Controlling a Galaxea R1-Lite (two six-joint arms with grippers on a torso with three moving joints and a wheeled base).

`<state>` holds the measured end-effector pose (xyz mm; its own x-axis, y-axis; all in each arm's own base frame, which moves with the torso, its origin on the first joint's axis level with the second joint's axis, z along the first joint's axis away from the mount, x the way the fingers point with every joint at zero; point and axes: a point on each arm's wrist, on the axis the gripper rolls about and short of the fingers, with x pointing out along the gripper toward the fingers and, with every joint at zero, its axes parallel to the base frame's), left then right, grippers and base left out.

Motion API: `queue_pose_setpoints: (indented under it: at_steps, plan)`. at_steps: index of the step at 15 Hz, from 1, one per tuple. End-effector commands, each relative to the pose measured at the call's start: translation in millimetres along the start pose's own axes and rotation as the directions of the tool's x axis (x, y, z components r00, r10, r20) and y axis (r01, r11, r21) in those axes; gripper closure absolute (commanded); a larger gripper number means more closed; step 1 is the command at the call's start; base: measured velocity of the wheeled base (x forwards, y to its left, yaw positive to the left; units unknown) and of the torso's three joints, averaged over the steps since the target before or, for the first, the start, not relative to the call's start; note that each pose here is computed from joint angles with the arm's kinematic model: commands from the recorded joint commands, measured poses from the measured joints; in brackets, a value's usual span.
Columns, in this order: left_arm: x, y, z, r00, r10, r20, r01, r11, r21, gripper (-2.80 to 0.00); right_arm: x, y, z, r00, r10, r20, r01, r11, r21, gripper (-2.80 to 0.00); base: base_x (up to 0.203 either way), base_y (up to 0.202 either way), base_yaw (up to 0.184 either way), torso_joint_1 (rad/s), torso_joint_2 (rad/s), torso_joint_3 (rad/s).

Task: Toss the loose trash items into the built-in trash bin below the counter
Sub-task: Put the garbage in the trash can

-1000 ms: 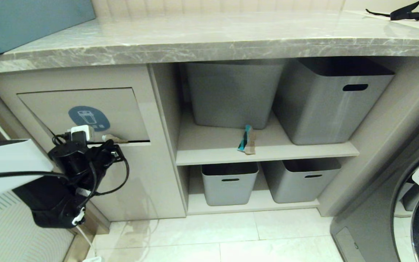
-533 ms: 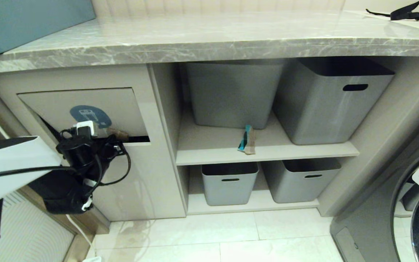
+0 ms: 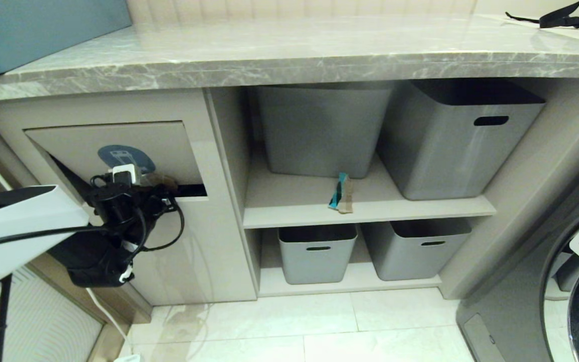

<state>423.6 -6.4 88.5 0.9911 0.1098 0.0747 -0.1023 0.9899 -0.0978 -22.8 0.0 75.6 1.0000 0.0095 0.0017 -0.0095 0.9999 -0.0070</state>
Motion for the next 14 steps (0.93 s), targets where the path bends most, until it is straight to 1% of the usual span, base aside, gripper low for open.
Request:
queue_pose_setpoints:
  at_steps: [1,2,5,6,8,9,14]
  plan:
    - [0.6,2.6,2.6,0.999,0.022,-0.025,-0.023,0.999,-0.029,0.00,-0.1,0.0,0.0,1.000,0.001,0.001,-0.001,1.000,-0.001,0.00,0.000,0.000,0.000,0.000,0.00,0.000]
    - [1.8,1.9,7.2,0.999,0.027,-0.021,-0.028,0.999,-0.045,0.00,-0.1,0.0,0.0,1.000,0.001,0.001,-0.001,1.000,-0.001,0.00,0.000,0.000,0.000,0.000,0.00,0.000]
    - [9.4,-9.7,24.1,0.999,-0.002,0.044,0.008,0.991,-0.133,0.00,-0.1,0.0,0.0,1.000,0.001,0.001,-0.001,1.000,-0.001,0.00,0.000,0.000,0.000,0.000,0.00,0.000]
    - [8.9,-13.7,23.9,0.999,-0.011,0.044,0.018,0.989,-0.149,0.00,-0.1,0.0,0.0,1.000,0.001,0.001,-0.001,1.000,-0.001,0.00,0.000,0.000,0.000,0.000,0.00,0.000]
    - [6.6,-20.0,22.0,0.999,-0.025,0.036,0.032,0.975,-0.220,0.00,-0.1,0.0,0.0,1.000,0.001,0.001,-0.001,1.000,-0.001,0.00,0.000,0.000,0.000,0.000,0.00,0.000]
    - [4.2,-20.7,19.4,0.999,-0.023,0.023,0.028,0.973,-0.229,0.00,-0.1,0.0,0.0,1.000,0.001,0.001,-0.001,1.000,-0.001,0.00,0.000,0.000,0.000,0.000,0.00,0.000]
    - [0.2,-30.5,15.9,0.999,-0.043,0.008,0.044,0.971,-0.234,0.00,-0.1,0.0,0.0,1.000,0.001,0.001,-0.001,1.000,-0.001,0.00,0.000,0.000,0.000,0.000,0.00,0.000]
